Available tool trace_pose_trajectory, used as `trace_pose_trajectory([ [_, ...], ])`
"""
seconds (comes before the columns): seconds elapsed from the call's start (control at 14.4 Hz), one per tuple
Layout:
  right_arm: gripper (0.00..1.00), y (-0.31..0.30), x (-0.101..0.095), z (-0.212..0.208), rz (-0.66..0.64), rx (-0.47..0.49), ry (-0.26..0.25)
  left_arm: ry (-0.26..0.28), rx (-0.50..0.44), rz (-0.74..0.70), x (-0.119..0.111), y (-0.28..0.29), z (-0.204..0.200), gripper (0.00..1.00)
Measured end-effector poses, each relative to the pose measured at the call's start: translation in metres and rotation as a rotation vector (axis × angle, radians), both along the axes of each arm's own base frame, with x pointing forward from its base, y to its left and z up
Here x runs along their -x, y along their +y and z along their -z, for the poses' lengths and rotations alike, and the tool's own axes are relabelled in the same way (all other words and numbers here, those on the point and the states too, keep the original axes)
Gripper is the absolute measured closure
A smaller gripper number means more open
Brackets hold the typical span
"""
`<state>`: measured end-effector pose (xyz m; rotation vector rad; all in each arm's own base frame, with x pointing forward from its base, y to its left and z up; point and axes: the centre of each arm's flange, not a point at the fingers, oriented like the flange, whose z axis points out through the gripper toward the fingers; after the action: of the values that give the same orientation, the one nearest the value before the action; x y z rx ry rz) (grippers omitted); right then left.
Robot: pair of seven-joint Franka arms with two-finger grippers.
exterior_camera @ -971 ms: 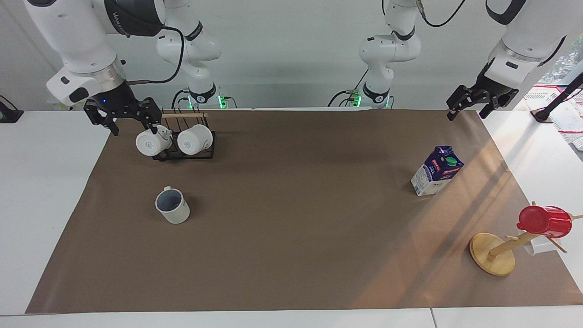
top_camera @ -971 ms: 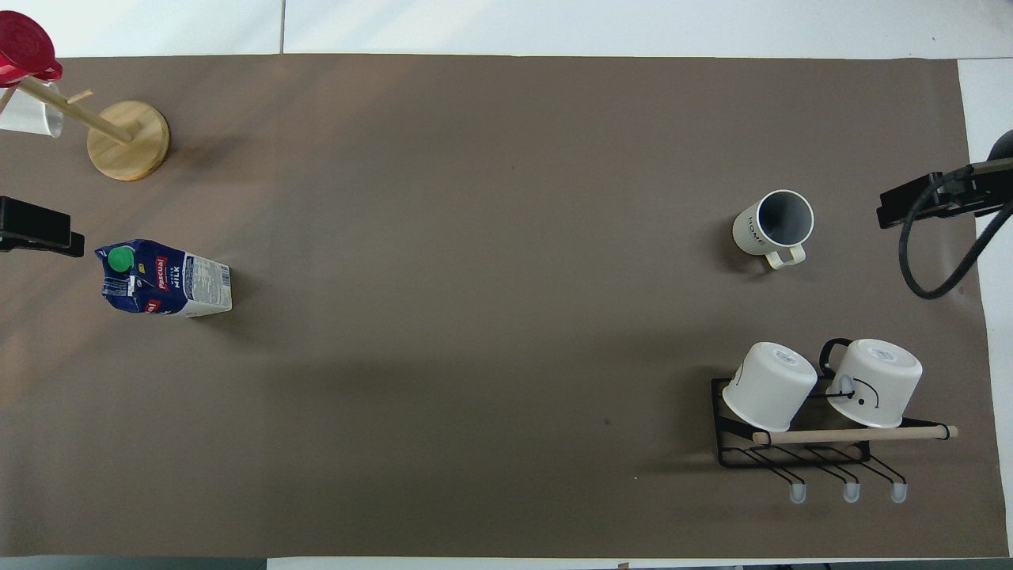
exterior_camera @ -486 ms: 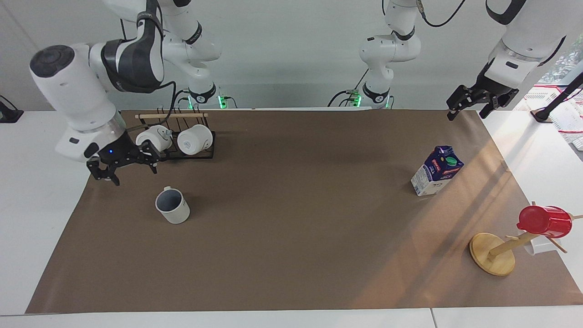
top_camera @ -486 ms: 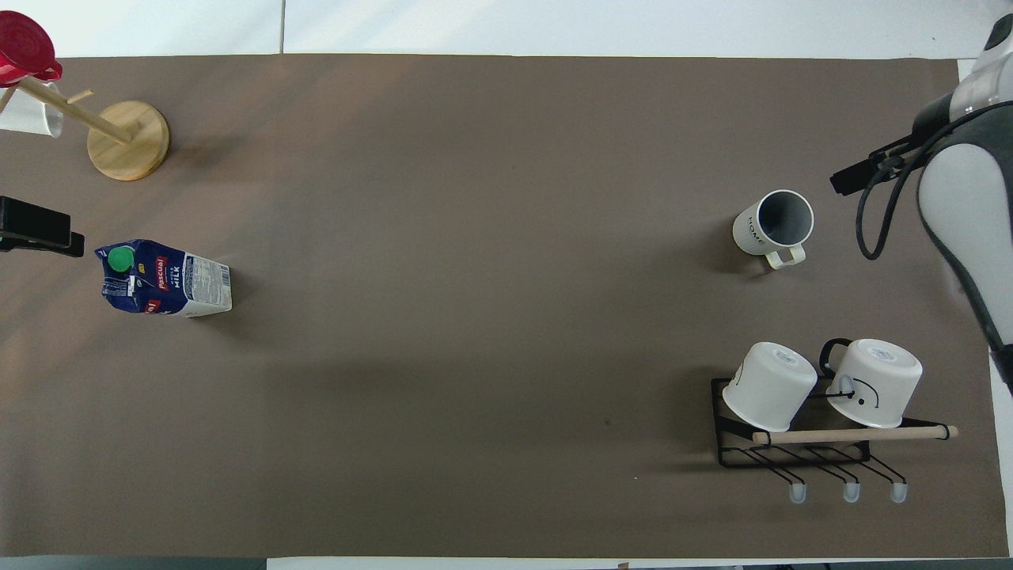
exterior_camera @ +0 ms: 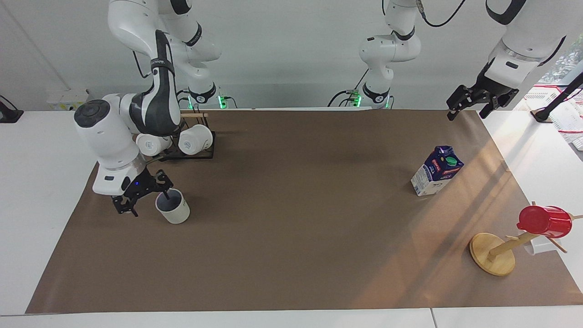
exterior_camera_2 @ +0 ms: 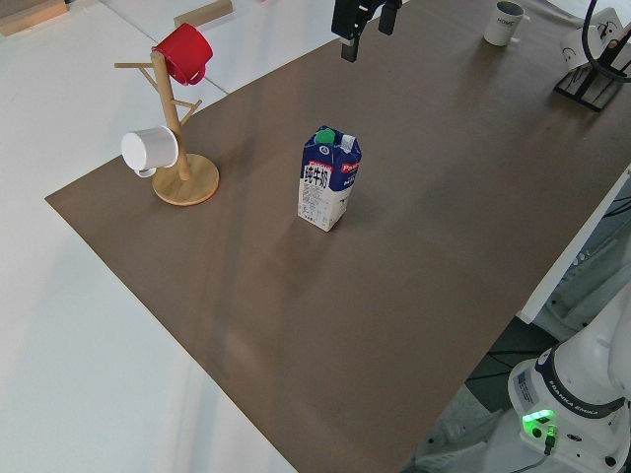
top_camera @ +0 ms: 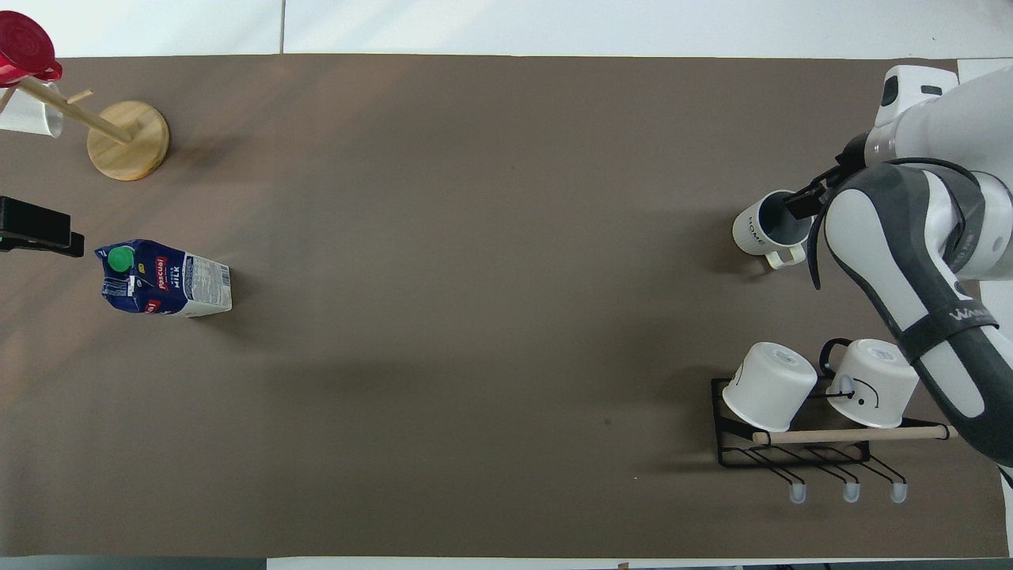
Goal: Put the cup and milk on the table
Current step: 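Reach the right gripper to the white mug and grasp it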
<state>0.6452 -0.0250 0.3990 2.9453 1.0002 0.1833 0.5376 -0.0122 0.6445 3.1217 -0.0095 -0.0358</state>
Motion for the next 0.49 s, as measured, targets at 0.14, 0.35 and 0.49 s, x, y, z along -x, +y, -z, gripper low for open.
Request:
trace_pose_trajectory([
  [0.14,0.0,0.0,-0.002,0.021,-0.027,-0.006,0.02,0.0,0.0,0.0,0.0,0.0,0.0,0.0],
  [0.35,0.04,0.0,-0.006,0.037,-0.031,-0.003,0.017,0.001,0.0,-0.002,0.0,0.001,0.0,0.0],
  [0.49,0.26,0.0,-0.007,0.044,-0.03,-0.001,0.002,0.001,0.0,-0.007,0.0,0.004,0.0,0.0],
])
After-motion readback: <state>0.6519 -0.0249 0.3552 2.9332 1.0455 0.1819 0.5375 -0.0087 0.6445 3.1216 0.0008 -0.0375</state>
